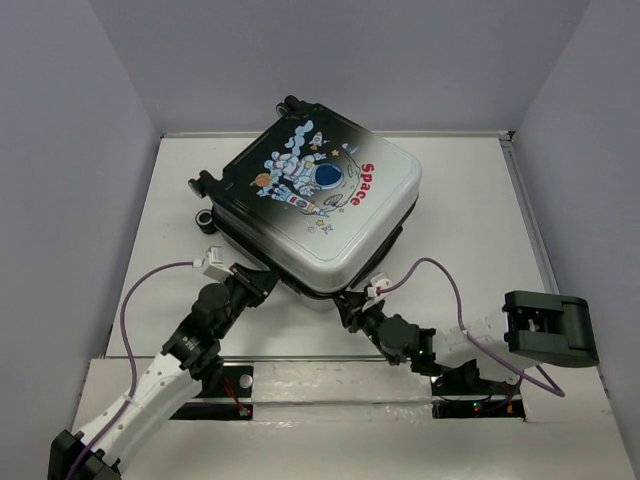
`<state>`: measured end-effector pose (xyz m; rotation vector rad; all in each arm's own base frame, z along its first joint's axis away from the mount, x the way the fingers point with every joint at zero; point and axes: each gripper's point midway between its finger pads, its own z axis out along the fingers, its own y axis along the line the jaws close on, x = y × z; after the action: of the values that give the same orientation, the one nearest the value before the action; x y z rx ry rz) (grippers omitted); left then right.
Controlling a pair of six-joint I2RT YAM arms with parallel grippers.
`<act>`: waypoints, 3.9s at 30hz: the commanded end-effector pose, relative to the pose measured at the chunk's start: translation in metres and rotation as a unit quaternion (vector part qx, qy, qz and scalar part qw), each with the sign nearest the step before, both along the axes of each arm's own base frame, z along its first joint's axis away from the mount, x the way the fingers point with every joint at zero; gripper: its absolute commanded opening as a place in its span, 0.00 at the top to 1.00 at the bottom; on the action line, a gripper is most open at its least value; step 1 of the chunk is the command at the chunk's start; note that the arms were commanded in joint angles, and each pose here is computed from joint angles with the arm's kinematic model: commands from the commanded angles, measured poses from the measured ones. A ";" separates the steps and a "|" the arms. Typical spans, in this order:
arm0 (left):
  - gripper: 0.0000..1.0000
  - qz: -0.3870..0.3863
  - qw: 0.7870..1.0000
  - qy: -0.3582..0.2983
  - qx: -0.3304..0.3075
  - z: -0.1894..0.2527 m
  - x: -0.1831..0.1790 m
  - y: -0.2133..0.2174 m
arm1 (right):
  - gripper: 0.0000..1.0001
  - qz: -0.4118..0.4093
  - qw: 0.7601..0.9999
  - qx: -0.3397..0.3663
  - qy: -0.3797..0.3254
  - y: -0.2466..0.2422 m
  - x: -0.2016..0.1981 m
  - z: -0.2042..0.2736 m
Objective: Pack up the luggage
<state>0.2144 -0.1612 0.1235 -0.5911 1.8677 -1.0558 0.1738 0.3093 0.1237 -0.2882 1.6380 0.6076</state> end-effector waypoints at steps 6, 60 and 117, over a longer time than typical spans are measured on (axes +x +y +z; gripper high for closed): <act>0.79 -0.070 0.997 0.027 -0.011 -0.014 -0.024 -0.020 | 0.71 -0.040 0.984 0.175 -0.002 0.014 0.033 0.065; 0.01 0.054 0.990 -0.029 0.127 0.154 0.166 0.112 | 0.93 0.084 0.983 0.052 0.156 0.050 -0.068 0.028; 0.94 0.019 0.997 -0.062 0.048 0.045 0.047 0.059 | 0.93 0.220 0.970 0.020 0.102 0.191 -0.044 0.081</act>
<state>0.3206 -0.0130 0.2069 -0.9002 1.4449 -0.7259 0.1446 0.4297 0.1382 -0.5942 1.9162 0.6590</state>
